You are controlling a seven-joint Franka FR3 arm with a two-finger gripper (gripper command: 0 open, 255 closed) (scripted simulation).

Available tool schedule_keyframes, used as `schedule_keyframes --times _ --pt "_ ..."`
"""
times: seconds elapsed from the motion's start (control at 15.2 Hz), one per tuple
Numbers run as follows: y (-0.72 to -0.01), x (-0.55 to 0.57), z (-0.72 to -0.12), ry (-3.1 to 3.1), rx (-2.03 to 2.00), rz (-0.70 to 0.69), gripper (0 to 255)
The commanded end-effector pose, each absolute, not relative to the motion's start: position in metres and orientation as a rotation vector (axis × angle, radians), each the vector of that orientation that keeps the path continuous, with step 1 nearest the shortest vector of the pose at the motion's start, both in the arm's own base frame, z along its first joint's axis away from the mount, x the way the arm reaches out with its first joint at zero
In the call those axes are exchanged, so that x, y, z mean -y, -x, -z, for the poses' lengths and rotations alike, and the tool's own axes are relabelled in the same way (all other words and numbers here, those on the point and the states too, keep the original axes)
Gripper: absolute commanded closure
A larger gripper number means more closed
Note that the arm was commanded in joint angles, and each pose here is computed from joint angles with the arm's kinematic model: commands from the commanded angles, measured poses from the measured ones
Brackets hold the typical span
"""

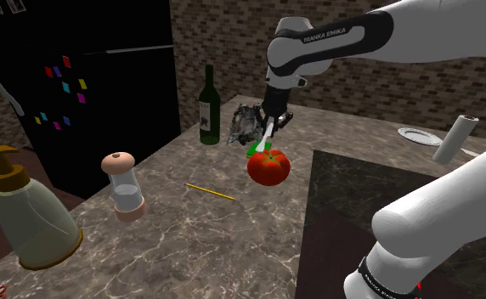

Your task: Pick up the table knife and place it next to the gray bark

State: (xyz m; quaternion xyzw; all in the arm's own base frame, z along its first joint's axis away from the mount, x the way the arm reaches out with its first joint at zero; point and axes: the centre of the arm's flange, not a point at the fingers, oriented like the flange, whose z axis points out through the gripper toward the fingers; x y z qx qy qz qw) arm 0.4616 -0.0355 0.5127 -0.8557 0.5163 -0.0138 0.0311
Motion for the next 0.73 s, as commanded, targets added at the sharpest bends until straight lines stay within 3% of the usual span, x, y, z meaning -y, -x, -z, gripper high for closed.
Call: schedule_keyframes --times 0.0,0.66 --pt "-0.463 0.061 -0.512 2.638 -1.589 0.043 255" --pt "-0.472 0.193 -0.512 2.638 -1.589 0.043 255"
